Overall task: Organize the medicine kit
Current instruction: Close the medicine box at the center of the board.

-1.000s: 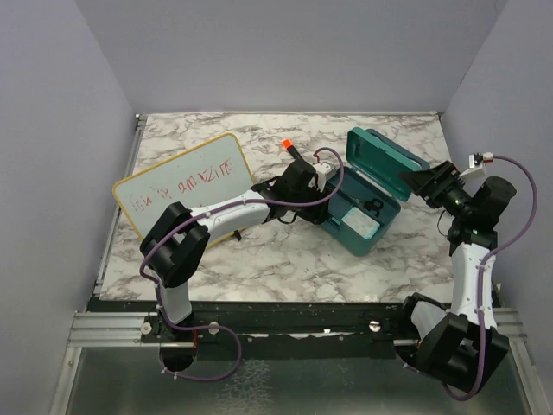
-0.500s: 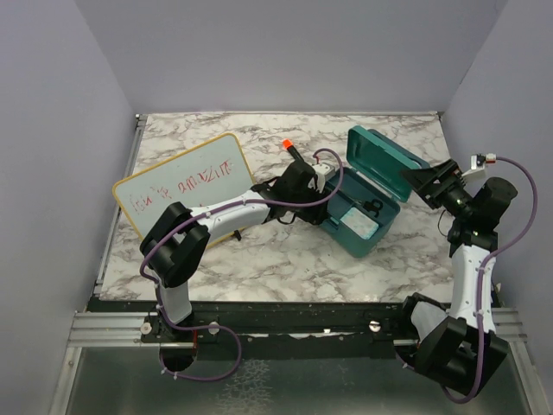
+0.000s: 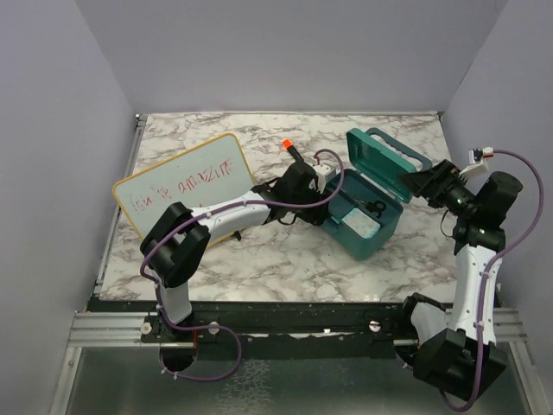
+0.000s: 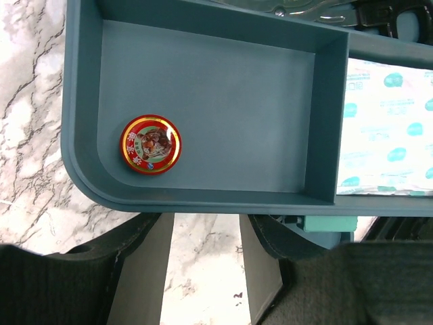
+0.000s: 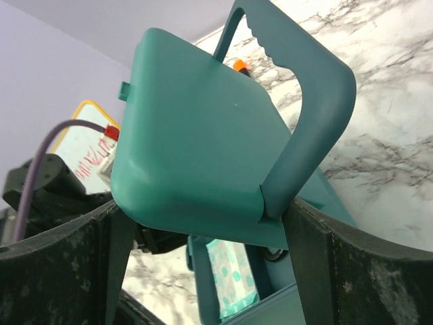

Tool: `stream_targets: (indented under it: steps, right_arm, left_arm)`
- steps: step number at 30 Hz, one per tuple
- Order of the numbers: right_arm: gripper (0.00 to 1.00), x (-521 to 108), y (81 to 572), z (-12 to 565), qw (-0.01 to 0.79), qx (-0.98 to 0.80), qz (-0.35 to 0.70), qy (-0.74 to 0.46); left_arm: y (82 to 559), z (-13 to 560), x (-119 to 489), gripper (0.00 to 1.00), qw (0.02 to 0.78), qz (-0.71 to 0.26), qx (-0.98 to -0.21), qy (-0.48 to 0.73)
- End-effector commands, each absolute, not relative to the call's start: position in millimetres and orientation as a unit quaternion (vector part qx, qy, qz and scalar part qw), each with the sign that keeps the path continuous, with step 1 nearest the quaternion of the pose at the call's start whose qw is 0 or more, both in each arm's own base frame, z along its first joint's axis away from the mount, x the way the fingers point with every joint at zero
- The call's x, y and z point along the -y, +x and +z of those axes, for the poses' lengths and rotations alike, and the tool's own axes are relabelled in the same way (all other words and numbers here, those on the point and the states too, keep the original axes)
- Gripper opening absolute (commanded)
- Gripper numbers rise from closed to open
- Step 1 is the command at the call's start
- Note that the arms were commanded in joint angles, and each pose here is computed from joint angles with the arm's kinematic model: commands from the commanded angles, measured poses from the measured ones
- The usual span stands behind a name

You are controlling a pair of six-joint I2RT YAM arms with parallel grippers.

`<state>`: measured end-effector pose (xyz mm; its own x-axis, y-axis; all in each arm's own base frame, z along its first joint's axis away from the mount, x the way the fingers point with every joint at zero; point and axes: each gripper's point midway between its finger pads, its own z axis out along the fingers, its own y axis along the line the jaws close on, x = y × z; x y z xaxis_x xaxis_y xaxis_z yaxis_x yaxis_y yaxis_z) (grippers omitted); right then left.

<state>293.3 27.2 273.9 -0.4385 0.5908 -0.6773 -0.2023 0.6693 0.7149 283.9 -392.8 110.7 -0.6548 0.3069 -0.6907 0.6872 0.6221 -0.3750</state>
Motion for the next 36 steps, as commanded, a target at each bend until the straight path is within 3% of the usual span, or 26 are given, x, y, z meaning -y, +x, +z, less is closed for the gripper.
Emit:
stream_targets:
  steps: [1, 9, 27, 36]
  right_arm:
    - [0.91, -25, 292, 292, 0.572, -0.754, 0.322, 0.021]
    - [0.98, -40, 296, 290, 0.561, -0.767, 0.302, -0.076]
    - [1.00, -68, 260, 265, 0.528, -0.760, 0.283, -0.253]
    - [1.00, -55, 247, 242, 0.505, -0.792, 0.223, -0.260]
  left_arm:
    - [281, 134, 402, 0.45, 0.317, -0.347, -0.832, 0.295]
    - [278, 132, 403, 0.45, 0.316, -0.347, -0.832, 0.294]
    - [272, 116, 396, 0.45, 0.321, -0.315, -0.842, 0.298]
    - [268, 134, 382, 0.45, 0.333, -0.320, -0.855, 0.235]
